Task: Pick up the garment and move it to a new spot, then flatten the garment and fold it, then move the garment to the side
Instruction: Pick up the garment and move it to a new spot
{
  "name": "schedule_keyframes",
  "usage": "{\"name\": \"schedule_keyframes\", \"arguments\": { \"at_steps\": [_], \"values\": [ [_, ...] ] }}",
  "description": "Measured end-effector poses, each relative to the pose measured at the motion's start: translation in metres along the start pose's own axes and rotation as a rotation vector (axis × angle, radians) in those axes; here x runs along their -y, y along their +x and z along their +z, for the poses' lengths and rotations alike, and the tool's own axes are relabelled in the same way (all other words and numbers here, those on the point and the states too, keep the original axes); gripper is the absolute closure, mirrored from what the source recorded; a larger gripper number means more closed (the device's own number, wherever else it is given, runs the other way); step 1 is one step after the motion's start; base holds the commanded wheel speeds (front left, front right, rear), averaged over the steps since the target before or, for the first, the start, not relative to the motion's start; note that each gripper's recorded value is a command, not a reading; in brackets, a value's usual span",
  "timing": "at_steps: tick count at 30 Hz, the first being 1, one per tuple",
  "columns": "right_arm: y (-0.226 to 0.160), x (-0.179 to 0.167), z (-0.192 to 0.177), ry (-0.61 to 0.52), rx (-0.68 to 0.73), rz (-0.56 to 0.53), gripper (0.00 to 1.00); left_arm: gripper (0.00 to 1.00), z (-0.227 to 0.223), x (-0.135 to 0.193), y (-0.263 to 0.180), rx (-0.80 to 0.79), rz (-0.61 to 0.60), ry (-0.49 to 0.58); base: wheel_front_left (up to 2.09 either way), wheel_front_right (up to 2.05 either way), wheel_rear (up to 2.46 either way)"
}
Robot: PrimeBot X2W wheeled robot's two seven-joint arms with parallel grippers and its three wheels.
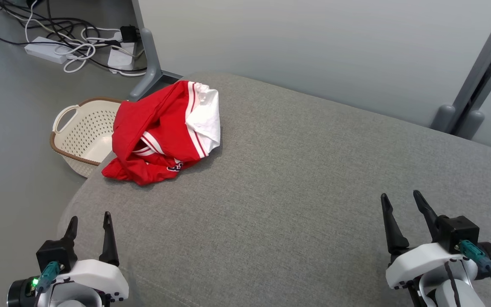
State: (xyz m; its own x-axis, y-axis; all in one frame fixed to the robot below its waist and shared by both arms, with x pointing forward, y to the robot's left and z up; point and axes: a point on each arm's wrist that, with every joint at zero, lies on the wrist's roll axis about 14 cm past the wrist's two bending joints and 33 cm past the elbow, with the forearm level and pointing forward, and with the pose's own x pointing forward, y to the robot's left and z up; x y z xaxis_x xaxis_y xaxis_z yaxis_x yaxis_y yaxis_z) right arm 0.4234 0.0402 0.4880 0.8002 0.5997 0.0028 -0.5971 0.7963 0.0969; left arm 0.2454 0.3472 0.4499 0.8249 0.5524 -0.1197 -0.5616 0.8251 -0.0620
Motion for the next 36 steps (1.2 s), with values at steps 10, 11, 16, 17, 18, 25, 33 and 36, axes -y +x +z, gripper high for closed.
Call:
{"name": "schedule_keyframes", "arguments": {
  "at_steps": [10, 11, 16, 17, 18, 25, 33, 36],
  "values": [
    [0.000, 0.027, -0.010, -0.029, -0.018, -0.049, 0.00, 0.00, 0.002, 0.025, 0.036, -0.024, -0.025, -0.038, 0.00, 0.00, 0.00],
    [-0.001, 0.031, -0.012, -0.034, -0.024, -0.054, 0.00, 0.00, 0.002, 0.028, 0.040, -0.027, -0.030, -0.035, 0.00, 0.00, 0.00],
    [-0.001, 0.052, -0.026, -0.046, -0.053, -0.078, 0.00, 0.00, 0.007, 0.043, 0.068, -0.029, -0.043, -0.027, 0.00, 0.00, 0.00],
    [0.000, 0.057, -0.028, -0.048, -0.059, -0.084, 0.00, 0.00, 0.008, 0.047, 0.074, -0.029, -0.049, -0.027, 0.00, 0.00, 0.00],
    [0.000, 0.061, -0.032, -0.048, -0.066, -0.090, 0.00, 0.00, 0.008, 0.051, 0.079, -0.031, -0.051, -0.027, 0.00, 0.00, 0.00],
    [0.000, 0.079, -0.055, -0.038, -0.109, -0.110, 0.00, 0.00, 0.005, 0.070, 0.115, -0.057, -0.061, -0.017, 0.00, 0.00, 0.00],
    [-0.001, 0.092, -0.070, -0.022, -0.134, -0.126, 0.00, 0.00, 0.002, 0.074, 0.148, -0.078, -0.036, 0.046, 0.00, 0.00, 0.00],
    [-0.002, 0.100, -0.074, -0.021, -0.139, -0.142, 0.00, 0.00, -0.005, 0.071, 0.158, -0.102, -0.021, 0.102, 0.00, 0.00, 0.00]
  ]
}}
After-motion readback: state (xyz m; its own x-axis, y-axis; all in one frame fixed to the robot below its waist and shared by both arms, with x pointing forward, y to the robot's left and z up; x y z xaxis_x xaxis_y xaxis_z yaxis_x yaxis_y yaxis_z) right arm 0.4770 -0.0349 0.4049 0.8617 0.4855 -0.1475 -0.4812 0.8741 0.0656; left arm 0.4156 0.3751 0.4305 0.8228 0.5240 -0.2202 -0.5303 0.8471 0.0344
